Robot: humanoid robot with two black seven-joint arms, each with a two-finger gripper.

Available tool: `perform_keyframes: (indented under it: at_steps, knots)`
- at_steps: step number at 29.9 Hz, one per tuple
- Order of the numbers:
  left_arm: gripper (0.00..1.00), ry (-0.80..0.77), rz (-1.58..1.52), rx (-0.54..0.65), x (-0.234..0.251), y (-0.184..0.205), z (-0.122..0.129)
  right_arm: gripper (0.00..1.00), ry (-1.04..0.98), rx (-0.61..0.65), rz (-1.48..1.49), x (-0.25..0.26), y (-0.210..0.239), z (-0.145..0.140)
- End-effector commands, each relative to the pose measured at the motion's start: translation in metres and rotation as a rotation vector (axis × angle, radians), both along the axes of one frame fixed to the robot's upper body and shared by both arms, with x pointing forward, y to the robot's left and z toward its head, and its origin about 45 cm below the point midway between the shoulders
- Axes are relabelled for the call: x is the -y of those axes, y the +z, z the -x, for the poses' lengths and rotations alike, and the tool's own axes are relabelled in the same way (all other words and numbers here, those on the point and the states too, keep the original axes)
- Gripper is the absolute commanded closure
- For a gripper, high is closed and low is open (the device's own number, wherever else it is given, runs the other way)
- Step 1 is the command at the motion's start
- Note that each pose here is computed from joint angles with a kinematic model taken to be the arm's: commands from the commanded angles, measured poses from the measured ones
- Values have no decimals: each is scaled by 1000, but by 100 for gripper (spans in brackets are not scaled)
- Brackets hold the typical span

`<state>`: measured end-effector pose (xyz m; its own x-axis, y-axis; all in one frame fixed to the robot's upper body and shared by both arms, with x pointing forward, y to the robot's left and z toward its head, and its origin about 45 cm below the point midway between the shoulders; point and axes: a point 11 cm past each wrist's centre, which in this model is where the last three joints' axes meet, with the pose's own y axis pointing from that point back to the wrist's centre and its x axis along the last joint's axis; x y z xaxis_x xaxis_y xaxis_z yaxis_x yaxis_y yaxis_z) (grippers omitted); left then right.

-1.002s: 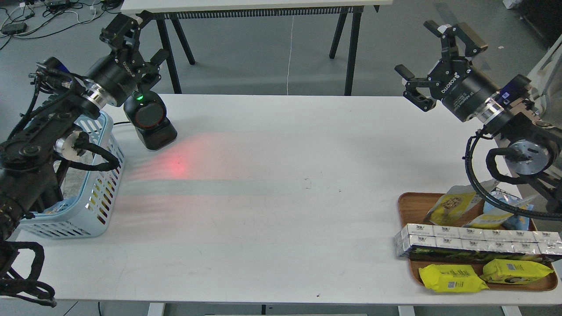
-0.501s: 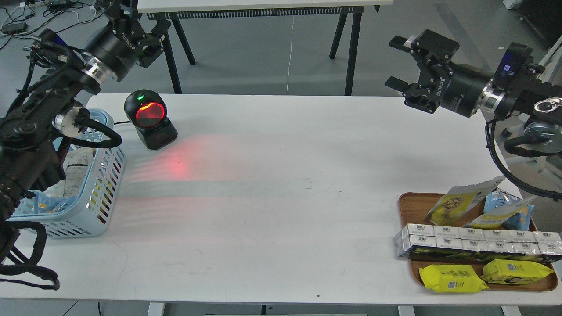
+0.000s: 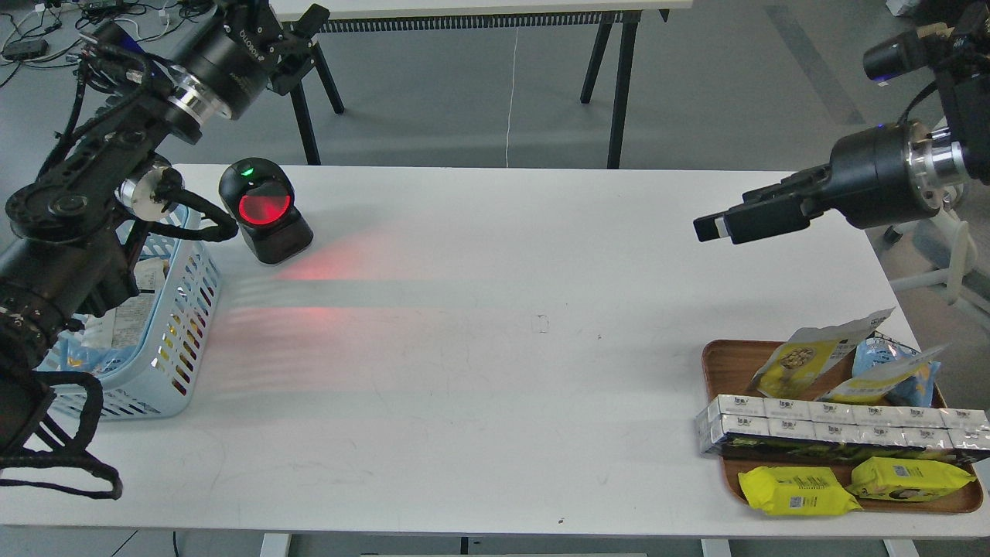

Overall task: Scan snack and place in basket
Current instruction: 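Move the right gripper over the wooden tray toward the yellow snack packet, then grasp the yellow-and-white snack packet on the tray with the right gripper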

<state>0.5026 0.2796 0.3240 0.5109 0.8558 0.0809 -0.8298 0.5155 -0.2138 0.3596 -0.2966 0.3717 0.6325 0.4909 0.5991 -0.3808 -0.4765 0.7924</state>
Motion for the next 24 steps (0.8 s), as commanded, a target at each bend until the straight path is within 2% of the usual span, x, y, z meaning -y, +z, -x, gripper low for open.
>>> perform_keyframes:
  at_steps: [1,10,24]
  knots:
    - [0,-11,-23,-14,2,-6,1,0,119,78,207,14,-2,8]
    - [0,-14,-21,-17,4,-8,2,0,243,177,490,53,-12,27]
    - [0,-19,-21,-22,8,-10,2,0,262,86,568,78,-52,42]
